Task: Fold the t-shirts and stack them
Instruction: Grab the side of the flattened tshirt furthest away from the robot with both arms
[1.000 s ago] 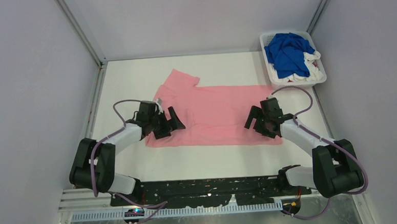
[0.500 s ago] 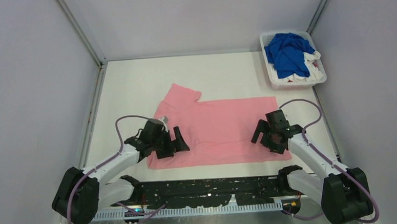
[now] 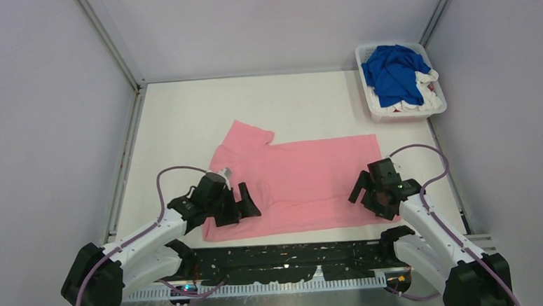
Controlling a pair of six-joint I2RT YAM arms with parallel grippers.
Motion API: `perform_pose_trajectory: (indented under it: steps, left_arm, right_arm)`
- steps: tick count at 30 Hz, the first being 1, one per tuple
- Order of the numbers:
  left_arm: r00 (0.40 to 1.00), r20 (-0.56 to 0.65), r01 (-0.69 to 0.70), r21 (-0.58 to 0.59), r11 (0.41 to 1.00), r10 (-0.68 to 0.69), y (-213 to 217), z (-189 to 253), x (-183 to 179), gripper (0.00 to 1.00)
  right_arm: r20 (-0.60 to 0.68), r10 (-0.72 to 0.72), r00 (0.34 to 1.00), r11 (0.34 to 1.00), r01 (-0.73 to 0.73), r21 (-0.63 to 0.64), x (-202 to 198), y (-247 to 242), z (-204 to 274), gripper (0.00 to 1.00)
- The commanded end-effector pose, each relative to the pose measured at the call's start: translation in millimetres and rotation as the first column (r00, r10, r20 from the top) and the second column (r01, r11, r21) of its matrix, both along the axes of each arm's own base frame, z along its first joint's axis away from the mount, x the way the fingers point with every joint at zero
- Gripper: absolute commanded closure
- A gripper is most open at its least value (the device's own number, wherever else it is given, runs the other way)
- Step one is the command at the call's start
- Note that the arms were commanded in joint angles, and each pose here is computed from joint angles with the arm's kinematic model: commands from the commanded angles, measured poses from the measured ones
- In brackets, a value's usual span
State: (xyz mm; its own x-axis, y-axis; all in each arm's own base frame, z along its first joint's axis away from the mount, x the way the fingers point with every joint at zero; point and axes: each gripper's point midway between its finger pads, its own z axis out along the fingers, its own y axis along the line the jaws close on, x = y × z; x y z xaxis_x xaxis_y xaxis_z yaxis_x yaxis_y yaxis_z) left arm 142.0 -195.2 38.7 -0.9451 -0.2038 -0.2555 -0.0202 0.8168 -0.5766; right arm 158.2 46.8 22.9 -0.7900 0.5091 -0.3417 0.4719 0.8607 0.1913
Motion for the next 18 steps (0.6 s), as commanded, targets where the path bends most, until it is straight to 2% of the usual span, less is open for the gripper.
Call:
perform_pose_trajectory:
  steps: [1, 7, 10, 14, 18]
  left_arm:
    - [0.990, -0.140, -0.007, 0.112, 0.994, 0.023, 23, -29, -33, 0.00]
    - [0.989, -0.147, 0.017, 0.113, 0.993, 0.000, 23, -26, -43, 0.00]
    - [0.994, -0.111, 0.001, 0.120, 0.993, 0.012, 26, -19, -38, 0.00]
    - [1.000, 0.015, -0.029, 0.144, 0.989, 0.027, 23, 12, -9, 0.00]
    - [0.992, 0.121, -0.056, 0.234, 0.971, 0.028, 28, 48, 22, 0.00]
  right_arm:
    - [0.013, -0.067, 0.998, 0.998, 0.067, -0.007, -8, -7, 0, 0.04]
    - [0.037, -0.096, 0.995, 0.995, 0.097, -0.033, -4, -13, 5, 0.05]
    - [0.088, -0.089, 0.992, 0.996, 0.091, -0.024, 5, -12, 13, 0.05]
    - [0.248, -0.058, 0.967, 0.998, 0.063, -0.013, 29, -11, 51, 0.05]
    - [0.385, -0.015, 0.923, 0.998, 0.040, -0.056, 44, -17, 93, 0.05]
